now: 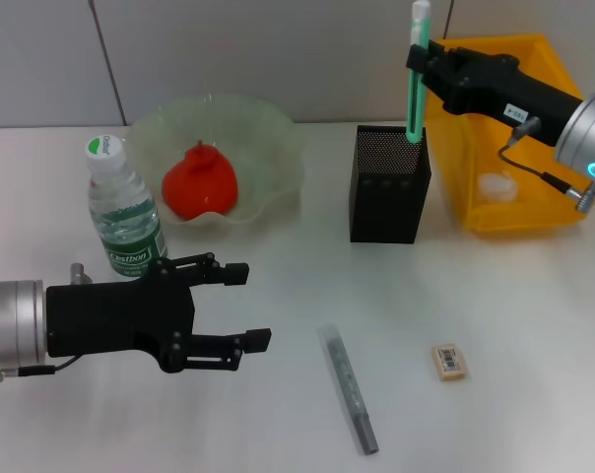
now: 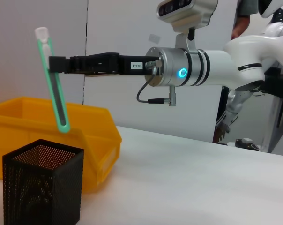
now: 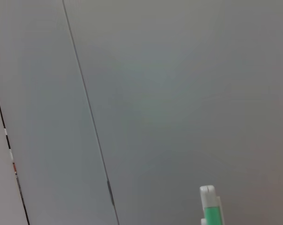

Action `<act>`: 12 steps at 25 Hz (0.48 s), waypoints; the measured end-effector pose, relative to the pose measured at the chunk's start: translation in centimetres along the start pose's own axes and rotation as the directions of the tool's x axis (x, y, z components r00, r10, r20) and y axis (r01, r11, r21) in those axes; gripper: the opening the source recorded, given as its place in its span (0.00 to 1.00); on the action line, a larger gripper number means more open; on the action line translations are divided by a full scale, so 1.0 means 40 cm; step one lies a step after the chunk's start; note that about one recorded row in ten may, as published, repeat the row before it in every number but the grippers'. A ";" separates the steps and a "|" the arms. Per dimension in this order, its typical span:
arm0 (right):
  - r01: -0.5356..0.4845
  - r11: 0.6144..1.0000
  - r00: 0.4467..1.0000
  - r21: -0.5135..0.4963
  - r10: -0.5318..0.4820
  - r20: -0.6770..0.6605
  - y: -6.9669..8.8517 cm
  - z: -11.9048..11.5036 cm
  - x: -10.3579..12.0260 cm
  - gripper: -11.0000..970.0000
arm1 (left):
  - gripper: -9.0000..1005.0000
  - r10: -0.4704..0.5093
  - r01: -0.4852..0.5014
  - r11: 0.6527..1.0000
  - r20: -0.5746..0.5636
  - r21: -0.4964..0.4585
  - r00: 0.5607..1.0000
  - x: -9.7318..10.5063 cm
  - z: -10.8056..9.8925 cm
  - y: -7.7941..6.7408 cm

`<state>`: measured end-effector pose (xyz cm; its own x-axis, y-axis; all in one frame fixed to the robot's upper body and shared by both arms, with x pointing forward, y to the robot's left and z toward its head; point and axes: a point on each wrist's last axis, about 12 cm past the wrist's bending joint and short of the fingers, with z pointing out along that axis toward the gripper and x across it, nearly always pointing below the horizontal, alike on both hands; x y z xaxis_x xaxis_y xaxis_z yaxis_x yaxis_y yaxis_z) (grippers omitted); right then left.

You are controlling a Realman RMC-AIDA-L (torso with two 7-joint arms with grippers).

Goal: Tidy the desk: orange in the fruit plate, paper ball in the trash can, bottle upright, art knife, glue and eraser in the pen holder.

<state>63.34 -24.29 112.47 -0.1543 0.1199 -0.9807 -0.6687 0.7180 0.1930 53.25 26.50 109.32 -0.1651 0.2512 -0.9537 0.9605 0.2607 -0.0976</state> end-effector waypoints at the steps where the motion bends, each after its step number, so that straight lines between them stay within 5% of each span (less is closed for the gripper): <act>1: 0.001 1.000 1.000 0.002 -0.001 -0.003 0.001 0.005 0.001 0.19 | 0.84 0.000 0.000 1.000 0.000 -0.001 1.000 0.000 0.000 0.000; 12: -0.012 0.999 0.999 0.051 0.014 -0.037 0.004 0.043 0.014 0.19 | 0.84 0.008 -0.008 1.000 -0.003 -0.008 1.000 0.006 -0.002 -0.001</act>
<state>64.41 -22.93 111.91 -0.1906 0.1041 -0.9761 -0.6291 0.7503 0.2029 53.15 26.63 109.15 -0.1579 0.2558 -0.9538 0.9599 0.2665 -0.0874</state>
